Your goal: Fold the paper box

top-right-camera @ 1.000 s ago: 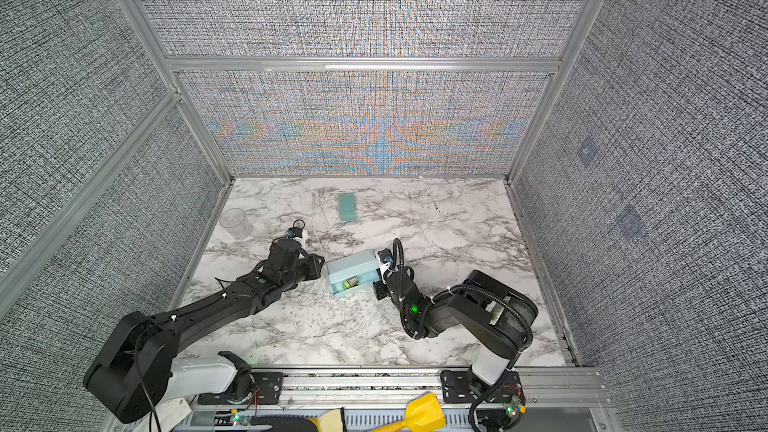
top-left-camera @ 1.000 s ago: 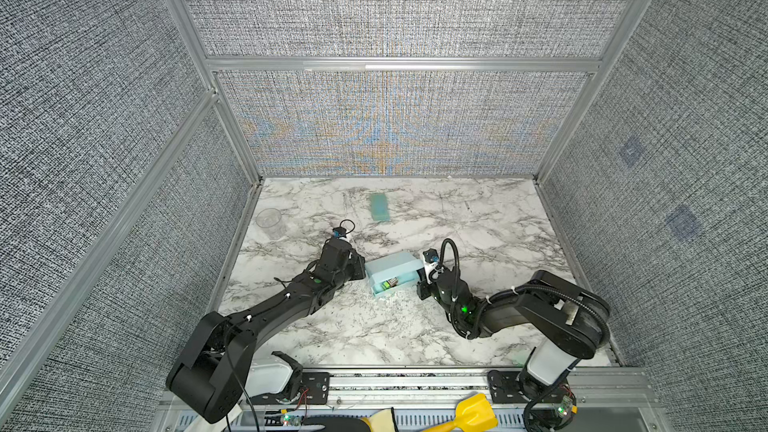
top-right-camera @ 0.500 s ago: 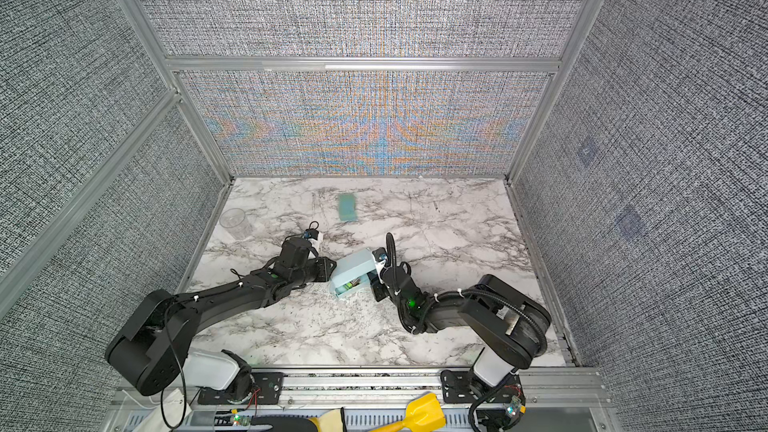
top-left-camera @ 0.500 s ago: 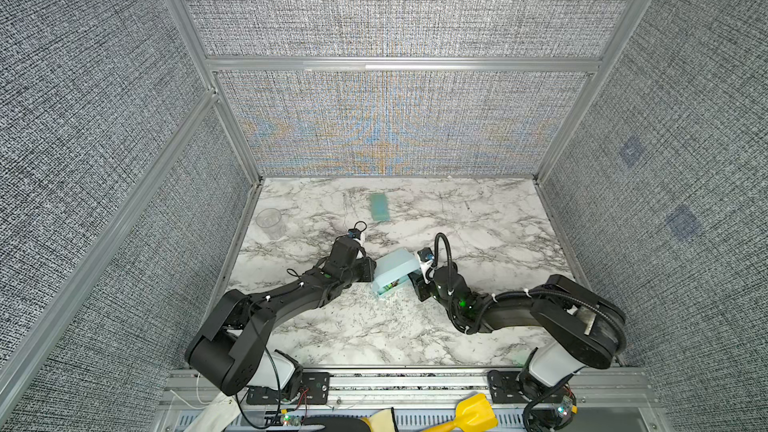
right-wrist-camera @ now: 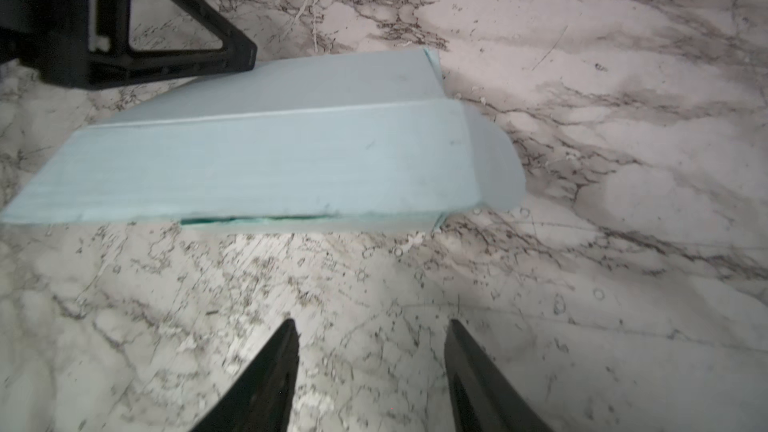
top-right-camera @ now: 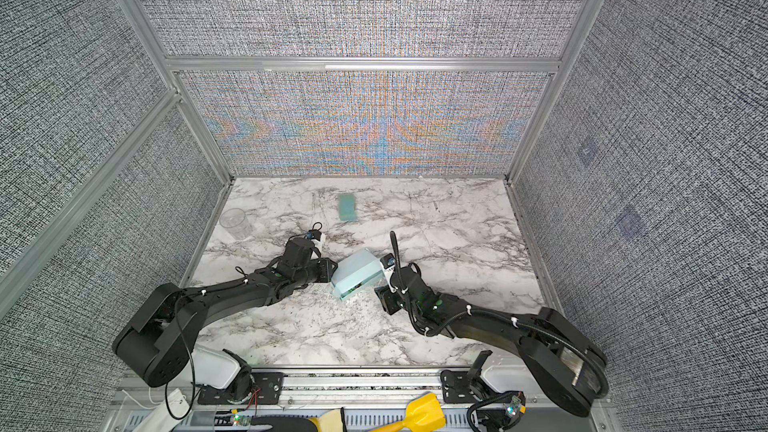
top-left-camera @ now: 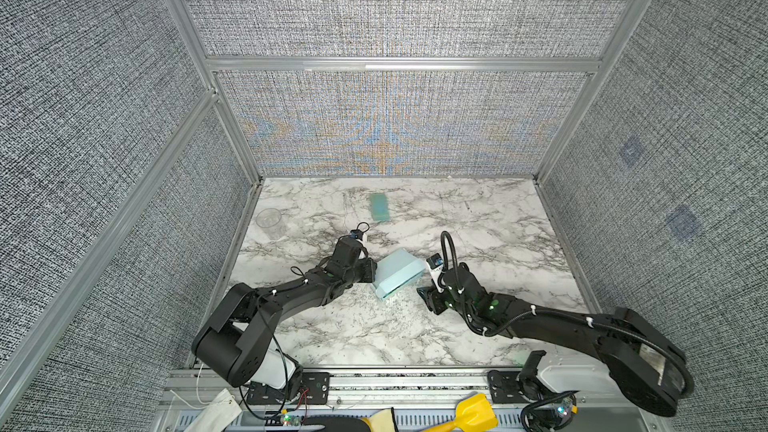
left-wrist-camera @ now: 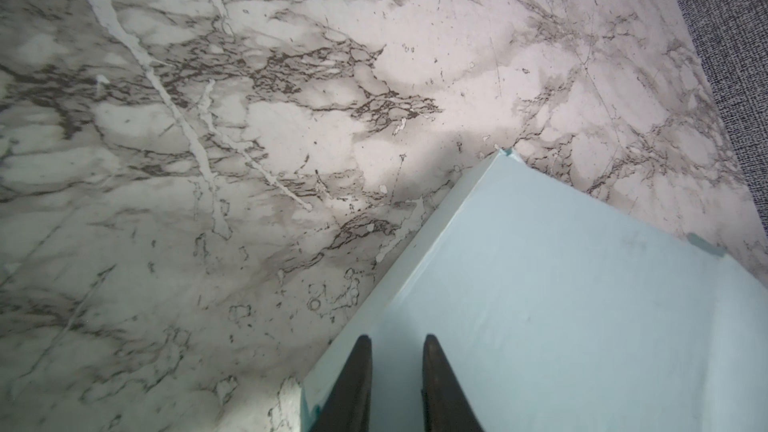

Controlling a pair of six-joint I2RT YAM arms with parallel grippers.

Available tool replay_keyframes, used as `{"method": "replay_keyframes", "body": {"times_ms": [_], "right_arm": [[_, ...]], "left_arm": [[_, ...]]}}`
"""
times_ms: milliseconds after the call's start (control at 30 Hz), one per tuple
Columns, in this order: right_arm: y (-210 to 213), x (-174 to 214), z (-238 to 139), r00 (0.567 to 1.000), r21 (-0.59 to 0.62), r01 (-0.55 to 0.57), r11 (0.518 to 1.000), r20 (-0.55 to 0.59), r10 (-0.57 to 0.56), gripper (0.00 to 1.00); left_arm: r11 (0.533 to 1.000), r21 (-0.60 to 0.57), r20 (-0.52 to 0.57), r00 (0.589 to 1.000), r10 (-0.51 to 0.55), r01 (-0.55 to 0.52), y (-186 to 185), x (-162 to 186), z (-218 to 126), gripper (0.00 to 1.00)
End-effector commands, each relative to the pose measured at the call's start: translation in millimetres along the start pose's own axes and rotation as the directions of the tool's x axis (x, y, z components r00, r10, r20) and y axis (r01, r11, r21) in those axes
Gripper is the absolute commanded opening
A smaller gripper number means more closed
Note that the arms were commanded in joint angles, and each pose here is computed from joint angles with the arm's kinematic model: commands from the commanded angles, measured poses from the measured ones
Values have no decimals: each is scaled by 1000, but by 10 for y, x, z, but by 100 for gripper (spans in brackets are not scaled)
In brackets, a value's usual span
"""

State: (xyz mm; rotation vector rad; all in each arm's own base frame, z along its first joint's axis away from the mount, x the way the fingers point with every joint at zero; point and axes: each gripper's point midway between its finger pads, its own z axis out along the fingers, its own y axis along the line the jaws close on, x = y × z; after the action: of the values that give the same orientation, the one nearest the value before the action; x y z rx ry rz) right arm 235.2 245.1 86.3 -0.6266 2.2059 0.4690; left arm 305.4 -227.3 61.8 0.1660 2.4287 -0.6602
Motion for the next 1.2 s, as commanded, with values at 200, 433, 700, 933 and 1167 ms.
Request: {"method": "replay_keyframes", "body": {"times_ms": [200,433,700,933,1167], "right_arm": [[-8,-432,-375,995,-15,-93,996,36,94,55],[83,-764,73,994,3,-90,996,-55,90,52],[30,-227,590,974,32,-147,989,-172,150,48],[-22,-17,647,966,66,-158,985,-199,168,45],[-80,-398,447,980,87,-147,985,-120,157,45]], "left_arm": [[999,-26,-7,1000,25,-25,23,35,75,25],[998,-41,-15,999,40,-41,-1,52,105,24],[998,-49,-21,999,47,-48,8,62,105,24],[997,-49,-33,998,54,-55,-8,44,173,24],[997,-38,-18,998,66,-66,-118,-135,165,24]]}}
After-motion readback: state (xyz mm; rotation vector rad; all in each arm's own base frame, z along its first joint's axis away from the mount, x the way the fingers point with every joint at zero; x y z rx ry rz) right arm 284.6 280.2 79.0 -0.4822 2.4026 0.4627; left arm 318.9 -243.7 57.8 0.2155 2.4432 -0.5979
